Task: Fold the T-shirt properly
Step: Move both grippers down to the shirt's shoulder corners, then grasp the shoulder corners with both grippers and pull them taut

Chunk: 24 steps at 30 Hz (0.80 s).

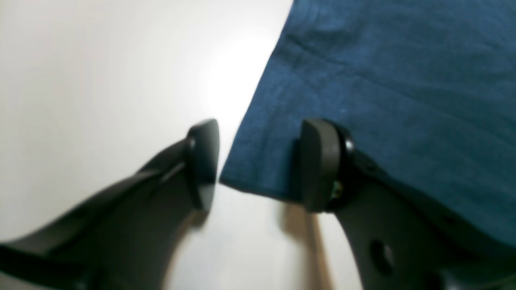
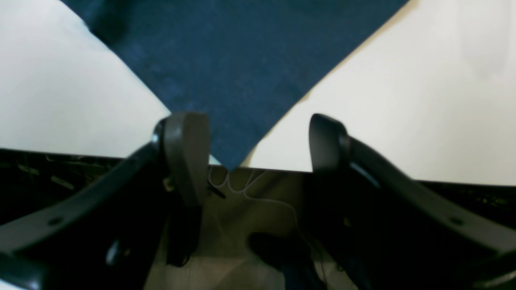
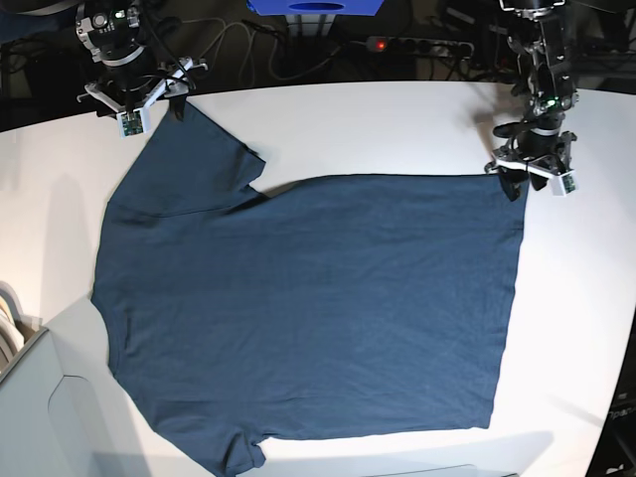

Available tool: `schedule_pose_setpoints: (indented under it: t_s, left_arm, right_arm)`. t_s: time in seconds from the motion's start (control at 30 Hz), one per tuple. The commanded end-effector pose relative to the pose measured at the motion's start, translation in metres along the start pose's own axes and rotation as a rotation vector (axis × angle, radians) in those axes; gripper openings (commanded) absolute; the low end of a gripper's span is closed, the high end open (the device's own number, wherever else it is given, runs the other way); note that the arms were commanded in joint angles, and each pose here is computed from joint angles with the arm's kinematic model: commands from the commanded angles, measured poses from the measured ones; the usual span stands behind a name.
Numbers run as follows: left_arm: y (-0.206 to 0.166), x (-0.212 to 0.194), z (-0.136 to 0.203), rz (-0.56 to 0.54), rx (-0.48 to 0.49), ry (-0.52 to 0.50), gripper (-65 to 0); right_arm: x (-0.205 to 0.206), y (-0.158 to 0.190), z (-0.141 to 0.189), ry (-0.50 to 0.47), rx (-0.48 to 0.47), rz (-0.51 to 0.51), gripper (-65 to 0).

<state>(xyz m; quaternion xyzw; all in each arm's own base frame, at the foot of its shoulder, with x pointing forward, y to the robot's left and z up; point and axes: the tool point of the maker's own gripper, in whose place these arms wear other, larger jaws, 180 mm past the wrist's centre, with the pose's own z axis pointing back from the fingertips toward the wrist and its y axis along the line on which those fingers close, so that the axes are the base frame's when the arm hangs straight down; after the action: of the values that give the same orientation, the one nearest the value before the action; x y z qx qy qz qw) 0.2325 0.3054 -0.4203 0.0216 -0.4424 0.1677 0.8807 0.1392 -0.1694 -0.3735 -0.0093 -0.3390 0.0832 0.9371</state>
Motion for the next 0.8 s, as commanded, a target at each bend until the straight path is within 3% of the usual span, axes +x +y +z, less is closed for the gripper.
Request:
schedule_pose_setpoints:
  t_s: [0.0,0.4,0.6,0.77]
  left_arm:
    - [-0.002,0.0,0.001,-0.005,-0.011,0.011,-37.9]
    - [0.001,0.001,0.003,-0.002,-0.005,0.011,-65.0]
    - [0.001,0.001,0.003,-0.002,-0.005,0.011,-65.0]
    - [0.001,0.001,0.003,-0.002,-0.005,0.013,-65.0]
  right_arm:
    - [0.007,0.0,0.003,-0.028,0.002,0.009,-28.0]
    - [0.009,0.0,0.003,-0.036,0.001,0.008,-28.0]
    - [0.013,-0.005,-0.01,-0.042,-0.009,0.0,-27.9]
    - [-0.007,-0.008,-0.033,0.018,-0.014,-0.042,-27.9]
